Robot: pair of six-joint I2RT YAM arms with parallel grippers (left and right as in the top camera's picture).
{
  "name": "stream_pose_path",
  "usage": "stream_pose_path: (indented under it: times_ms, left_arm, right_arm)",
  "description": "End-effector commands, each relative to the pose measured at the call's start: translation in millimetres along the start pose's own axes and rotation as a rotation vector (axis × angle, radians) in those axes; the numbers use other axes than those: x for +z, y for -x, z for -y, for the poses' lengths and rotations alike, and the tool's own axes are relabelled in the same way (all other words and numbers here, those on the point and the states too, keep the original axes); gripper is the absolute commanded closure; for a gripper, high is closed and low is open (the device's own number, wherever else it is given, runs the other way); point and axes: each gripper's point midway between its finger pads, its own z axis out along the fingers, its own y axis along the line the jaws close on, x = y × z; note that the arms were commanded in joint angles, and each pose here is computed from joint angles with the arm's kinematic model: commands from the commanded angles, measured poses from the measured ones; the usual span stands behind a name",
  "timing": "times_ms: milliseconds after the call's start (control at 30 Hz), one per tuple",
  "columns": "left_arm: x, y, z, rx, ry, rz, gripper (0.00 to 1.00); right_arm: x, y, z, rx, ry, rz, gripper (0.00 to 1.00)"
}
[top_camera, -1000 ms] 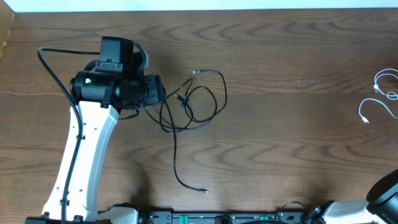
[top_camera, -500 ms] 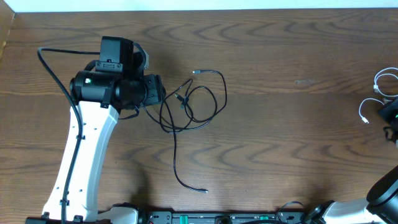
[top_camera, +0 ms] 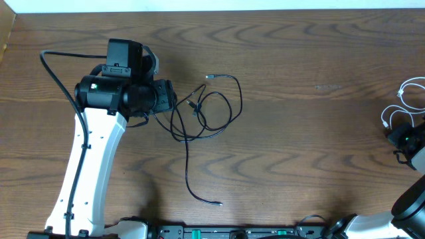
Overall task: Untangle cables
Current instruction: 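Lower the white cable at the right table edge and release it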
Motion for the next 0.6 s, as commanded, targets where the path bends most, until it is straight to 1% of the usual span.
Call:
stream_pose_path:
  times_ms: [0, 67, 100, 133, 233, 400, 467, 567]
  left_arm:
    - [0.8, 0.6, -3.3, -0.015, 0.013, -0.002, 0.4]
    - [0.8, -0.2, -3.5, -0.016, 0.014, -0.005, 0.4]
    - [0.8, -0.5, -3.6, -0.016, 0.014, -0.006, 0.39]
    - [0.8, -0.9, -3.7, -0.016, 0.015, -0.008, 0.39]
    - [0.8, -2.6, -4.2, -0.018, 0.017, -0.015, 0.39]
    - [0.8, -3.5, -4.5, -0.018, 0.018, -0.018, 0.39]
    - [0.8, -3.5, -4.5, -0.018, 0.018, -0.018, 0.39]
    - [0.8, -3.5, -4.5, -0.018, 0.018, -0.018, 0.39]
  right_arm:
    - [0.6, -4.8, 2.9, 0.008, -0.021, -0.014, 0.97]
    - [0.6, -2.7, 2.2, 0.025, -0.017, -0.006, 0.88]
    - [0.7, -0.9, 1.8, 0.042, -0.016, 0.002, 0.8]
    - [0.7, 0.5, 1.6, 0.05, -0.015, 0.007, 0.76]
    - [0.4, 4.2, 1.8, 0.048, -0.017, 0.022, 0.73]
    - [-6.6, 26.9, -5.8, 0.043, 0.009, 0.084, 0.62]
    - [-12.6, 37.6, -9.7, 0.037, 0.02, 0.113, 0.6]
    - [-31.7, 63.7, -20.2, 0.021, 0.047, 0.19, 0.59]
